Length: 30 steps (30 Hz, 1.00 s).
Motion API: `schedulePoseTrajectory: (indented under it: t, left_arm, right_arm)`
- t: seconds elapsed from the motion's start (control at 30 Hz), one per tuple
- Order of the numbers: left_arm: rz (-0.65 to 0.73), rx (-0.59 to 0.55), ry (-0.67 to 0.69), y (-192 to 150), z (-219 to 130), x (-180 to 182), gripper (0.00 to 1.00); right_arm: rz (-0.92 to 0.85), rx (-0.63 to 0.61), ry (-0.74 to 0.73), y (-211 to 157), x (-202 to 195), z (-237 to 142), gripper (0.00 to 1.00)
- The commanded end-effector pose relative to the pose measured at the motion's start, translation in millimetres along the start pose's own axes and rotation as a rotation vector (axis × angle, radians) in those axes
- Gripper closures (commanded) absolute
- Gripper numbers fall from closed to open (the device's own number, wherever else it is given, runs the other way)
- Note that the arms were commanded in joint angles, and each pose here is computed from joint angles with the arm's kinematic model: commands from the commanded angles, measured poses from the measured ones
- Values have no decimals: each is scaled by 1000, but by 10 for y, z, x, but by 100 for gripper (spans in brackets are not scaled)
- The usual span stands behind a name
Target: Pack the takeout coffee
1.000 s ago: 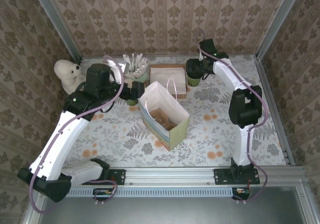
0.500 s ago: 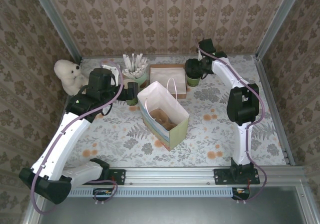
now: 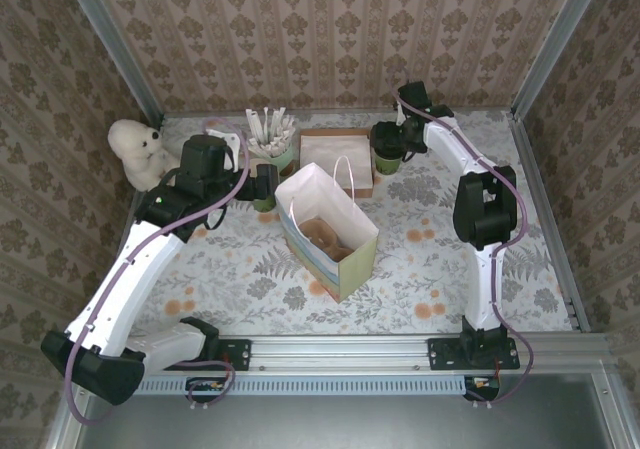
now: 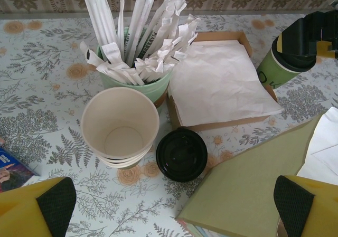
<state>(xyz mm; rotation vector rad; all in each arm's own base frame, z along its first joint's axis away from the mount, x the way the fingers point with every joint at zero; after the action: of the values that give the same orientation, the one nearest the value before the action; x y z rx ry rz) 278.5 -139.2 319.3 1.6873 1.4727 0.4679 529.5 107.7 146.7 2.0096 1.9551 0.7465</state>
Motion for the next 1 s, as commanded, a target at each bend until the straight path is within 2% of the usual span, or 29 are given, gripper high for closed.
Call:
schedulePoseTrajectory:
  t: [0.0, 0.27, 0.5, 0.77, 0.97]
  left_arm:
    - [-23, -17, -1, 43, 3, 7, 0]
    - [-21, -13, -4, 30, 18, 3, 0]
    - [-27, -19, -12, 41, 17, -4, 0]
    - [-64, -41, 35, 20, -32, 84, 0]
    - [-127, -106, 69, 24, -141, 178, 0]
  right_arm:
    - [27, 5, 18, -23, 7, -51, 5]
    - [29, -25, 38, -1, 13, -169, 17]
    - [46, -32, 34, -178, -22, -442, 17]
    - [97, -21, 65, -752, -54, -774, 17]
    - [89, 2, 78, -1176, -10, -992, 17]
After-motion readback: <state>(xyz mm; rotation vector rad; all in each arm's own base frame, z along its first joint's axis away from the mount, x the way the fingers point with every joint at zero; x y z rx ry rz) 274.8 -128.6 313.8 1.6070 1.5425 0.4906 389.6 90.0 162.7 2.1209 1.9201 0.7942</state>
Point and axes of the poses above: each hand's point on the last joint's axis, 136 mm out from that joint toward the fingers, its own z axis out along the fingers, its own x axis along the line the jaws close on, y = z × x, the point moved 3 cm from there along -z, back along the fingers, and after that the axes turned 3 degrees about -z, right-handed, at the moved point
